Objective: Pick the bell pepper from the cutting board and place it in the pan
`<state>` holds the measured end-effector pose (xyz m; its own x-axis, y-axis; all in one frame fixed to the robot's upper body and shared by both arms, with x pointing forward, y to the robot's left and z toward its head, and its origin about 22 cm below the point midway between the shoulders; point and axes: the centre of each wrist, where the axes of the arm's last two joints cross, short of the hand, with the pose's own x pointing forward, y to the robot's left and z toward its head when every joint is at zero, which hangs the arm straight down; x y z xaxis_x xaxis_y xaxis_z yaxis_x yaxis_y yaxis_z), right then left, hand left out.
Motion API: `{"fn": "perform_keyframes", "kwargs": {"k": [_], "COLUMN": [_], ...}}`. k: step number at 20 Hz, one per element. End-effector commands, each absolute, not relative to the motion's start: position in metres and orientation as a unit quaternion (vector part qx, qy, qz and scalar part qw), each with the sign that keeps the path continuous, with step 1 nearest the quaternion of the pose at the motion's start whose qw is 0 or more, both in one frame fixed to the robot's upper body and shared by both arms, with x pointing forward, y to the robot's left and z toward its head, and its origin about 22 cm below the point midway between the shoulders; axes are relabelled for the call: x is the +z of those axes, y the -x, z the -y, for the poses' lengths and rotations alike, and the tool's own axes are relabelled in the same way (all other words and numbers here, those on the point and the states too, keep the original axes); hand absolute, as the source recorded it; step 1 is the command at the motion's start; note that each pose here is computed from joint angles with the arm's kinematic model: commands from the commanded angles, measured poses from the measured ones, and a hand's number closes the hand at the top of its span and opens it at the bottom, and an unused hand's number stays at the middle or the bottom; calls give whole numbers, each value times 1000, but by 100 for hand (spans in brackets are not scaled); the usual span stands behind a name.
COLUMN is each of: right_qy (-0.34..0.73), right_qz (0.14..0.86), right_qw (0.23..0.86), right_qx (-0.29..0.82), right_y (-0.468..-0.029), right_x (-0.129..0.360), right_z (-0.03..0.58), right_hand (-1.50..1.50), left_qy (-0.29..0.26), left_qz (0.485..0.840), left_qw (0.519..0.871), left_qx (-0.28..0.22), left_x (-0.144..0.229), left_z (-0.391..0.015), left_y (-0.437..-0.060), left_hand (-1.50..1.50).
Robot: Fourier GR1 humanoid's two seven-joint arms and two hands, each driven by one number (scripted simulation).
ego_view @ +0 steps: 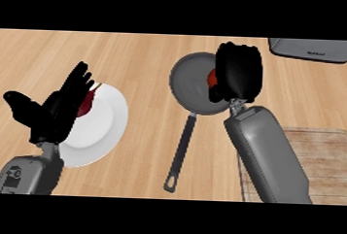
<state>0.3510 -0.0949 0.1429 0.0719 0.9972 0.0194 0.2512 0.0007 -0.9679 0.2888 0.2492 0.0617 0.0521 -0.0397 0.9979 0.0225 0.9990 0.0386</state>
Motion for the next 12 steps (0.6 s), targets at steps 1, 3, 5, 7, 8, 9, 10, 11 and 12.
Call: {"fn": "perform_keyframes", "kwargs": {"k": [1, 3, 5, 7, 8, 9, 10, 11, 12], "right_qy": [631, 647, 665, 671, 663, 664, 661, 656, 654], "right_qz": [511, 494, 483, 467, 465, 480, 481, 481, 486], "right_qw": [488, 503, 510, 528, 541, 530, 536, 541, 541], "right_qx": [322, 291, 253, 232, 229, 221, 213, 212, 207], "right_y": [-355, -358, -360, -369, -368, -367, -377, -373, -371], "right_x": [177, 181, 197, 203, 183, 190, 200, 194, 197], "right_z": [64, 51, 34, 24, 22, 13, 13, 7, 3], "right_hand": [150, 150, 150, 150, 150, 150, 150, 150, 150], "left_qy": [3, 11, 2, 8, 1, 2, -9, 1, 4], "left_qz": [691, 693, 695, 697, 691, 691, 697, 694, 692], "left_qw": [722, 720, 718, 716, 721, 723, 717, 720, 721], "left_qx": [-35, -43, -45, -45, -37, -24, -24, -21, -27], "left_x": [65, 66, 71, 72, 64, 63, 71, 66, 65], "left_z": [-241, -232, -234, -237, -241, -233, -245, -235, -238], "left_y": [-292, -296, -300, -299, -294, -298, -302, -302, -294], "left_hand": [0, 0, 0, 0, 0, 0, 0, 0, 0]}}
